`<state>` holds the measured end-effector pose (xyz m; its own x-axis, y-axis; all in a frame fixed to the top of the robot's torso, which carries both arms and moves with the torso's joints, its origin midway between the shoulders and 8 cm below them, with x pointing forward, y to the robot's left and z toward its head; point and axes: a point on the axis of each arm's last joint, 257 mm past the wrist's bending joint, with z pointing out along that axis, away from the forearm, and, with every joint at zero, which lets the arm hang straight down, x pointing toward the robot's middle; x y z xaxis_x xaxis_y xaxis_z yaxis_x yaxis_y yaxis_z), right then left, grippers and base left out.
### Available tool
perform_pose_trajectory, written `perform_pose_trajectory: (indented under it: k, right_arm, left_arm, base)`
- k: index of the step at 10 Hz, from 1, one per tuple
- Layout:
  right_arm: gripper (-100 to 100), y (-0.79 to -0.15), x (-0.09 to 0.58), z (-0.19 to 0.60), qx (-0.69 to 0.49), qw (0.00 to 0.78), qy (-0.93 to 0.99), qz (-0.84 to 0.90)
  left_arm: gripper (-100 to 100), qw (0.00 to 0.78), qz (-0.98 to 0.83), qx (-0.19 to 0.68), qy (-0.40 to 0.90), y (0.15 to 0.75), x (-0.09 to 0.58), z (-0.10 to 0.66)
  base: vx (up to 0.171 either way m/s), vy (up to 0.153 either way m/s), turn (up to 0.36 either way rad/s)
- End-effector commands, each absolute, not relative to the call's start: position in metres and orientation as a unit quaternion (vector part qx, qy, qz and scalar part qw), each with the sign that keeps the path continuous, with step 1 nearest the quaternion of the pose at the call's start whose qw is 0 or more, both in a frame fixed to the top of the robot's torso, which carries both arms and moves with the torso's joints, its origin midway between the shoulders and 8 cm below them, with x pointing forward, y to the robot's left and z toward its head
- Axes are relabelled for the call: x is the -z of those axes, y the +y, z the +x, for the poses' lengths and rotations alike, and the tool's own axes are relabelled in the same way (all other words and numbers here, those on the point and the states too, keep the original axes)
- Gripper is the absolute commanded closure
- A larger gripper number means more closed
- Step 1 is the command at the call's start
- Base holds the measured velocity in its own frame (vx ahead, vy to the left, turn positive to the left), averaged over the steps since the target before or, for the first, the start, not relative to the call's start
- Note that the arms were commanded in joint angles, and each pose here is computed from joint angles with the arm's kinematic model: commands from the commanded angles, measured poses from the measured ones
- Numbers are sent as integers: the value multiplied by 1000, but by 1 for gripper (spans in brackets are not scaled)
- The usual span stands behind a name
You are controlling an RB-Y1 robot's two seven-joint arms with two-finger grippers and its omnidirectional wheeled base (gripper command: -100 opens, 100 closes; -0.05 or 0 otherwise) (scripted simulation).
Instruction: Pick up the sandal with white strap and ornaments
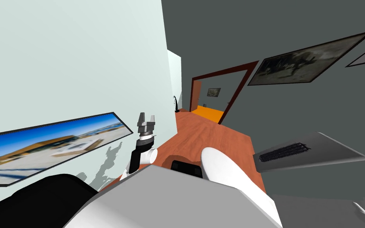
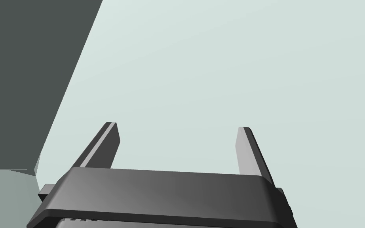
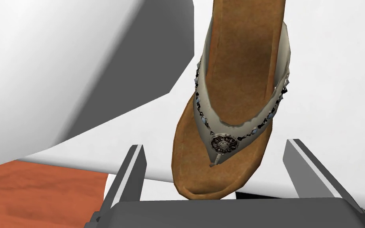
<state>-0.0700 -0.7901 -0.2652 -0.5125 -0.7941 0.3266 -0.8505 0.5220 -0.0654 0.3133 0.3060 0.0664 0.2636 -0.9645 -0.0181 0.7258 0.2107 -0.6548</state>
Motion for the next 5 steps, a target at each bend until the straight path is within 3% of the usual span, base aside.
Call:
perform_pose_trajectory:
  k: [1,5]
  right_arm:
    - [-100,-786,264,-66,-107,134,-862,477]
    - [-100,-781,261,-30,-118,130,-861,478]
  left_arm:
    - [0,747,-273,566,219,306,-66,313]
    - [0,747,-273,566,219,306,-66,313]
  base:
    - [-39,-17,-33]
    - [-36,-17,-37]
